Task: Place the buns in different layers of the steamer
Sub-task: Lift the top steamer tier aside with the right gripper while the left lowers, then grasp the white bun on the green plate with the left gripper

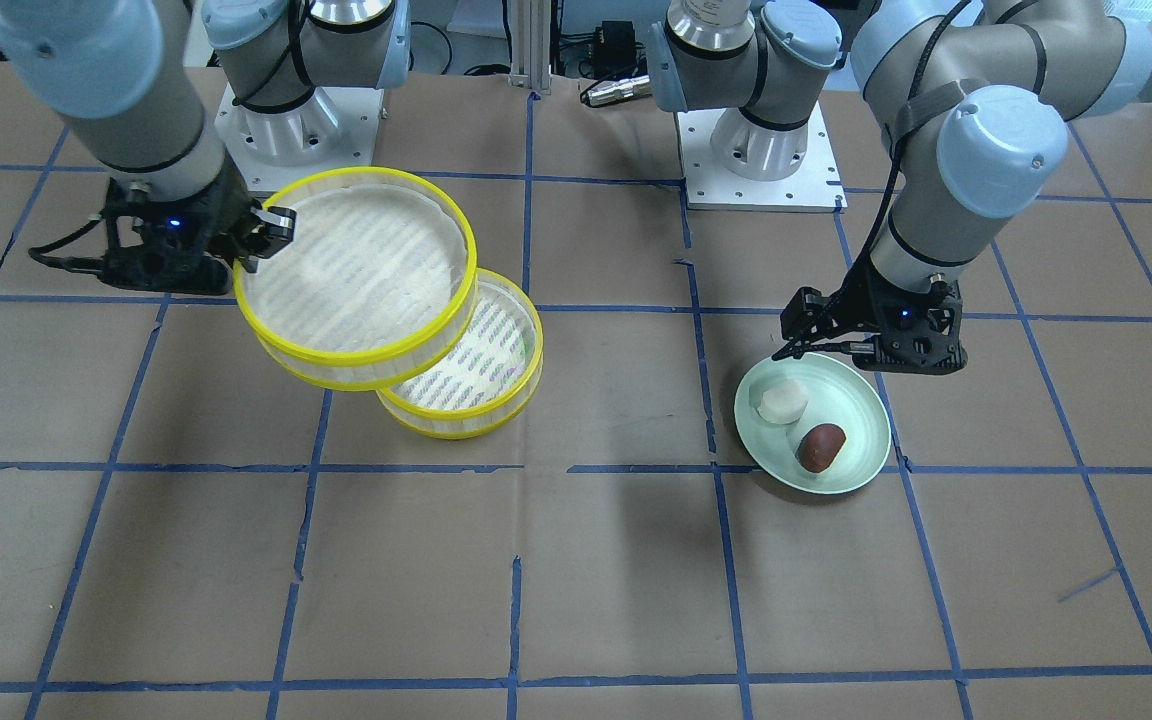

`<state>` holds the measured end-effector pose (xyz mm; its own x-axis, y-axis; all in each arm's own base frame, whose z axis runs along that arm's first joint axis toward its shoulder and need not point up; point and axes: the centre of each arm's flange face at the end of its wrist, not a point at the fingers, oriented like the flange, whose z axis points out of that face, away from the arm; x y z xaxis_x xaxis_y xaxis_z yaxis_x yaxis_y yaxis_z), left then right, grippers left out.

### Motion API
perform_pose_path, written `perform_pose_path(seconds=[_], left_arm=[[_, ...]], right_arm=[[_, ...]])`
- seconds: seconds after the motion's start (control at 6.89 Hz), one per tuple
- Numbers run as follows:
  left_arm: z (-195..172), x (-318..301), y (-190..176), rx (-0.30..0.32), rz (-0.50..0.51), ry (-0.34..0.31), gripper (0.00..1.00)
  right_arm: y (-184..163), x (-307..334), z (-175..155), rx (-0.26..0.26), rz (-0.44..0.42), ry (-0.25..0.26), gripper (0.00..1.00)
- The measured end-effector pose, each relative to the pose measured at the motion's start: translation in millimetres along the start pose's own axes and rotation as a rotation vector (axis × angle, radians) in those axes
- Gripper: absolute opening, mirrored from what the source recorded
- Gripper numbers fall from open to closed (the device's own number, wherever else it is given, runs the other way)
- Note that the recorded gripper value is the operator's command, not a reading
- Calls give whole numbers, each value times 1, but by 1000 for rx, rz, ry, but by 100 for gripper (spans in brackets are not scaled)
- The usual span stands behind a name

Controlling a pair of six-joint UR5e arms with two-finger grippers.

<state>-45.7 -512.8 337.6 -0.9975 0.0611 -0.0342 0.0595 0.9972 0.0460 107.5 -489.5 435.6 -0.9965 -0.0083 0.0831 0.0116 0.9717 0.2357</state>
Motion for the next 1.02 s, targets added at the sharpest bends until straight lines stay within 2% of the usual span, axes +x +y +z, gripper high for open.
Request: perform_pose_path(seconds=[0.29,0.58,0.73,1.02], left_arm=[[47,-23,-38,30,-93,-4,94],[95,-38,-59,25,-191,3,93],[110,-35,-54,-4,-247,11,92],[129,-21,-24,-70,-429,24,90]], right_arm=[[2,48,-20,-14,14,-20,9],[3,76,-25,-32,52,-34,9],[4,81,-25,-40,61,-35,9],[6,84,-25,-50,65,-33,9]])
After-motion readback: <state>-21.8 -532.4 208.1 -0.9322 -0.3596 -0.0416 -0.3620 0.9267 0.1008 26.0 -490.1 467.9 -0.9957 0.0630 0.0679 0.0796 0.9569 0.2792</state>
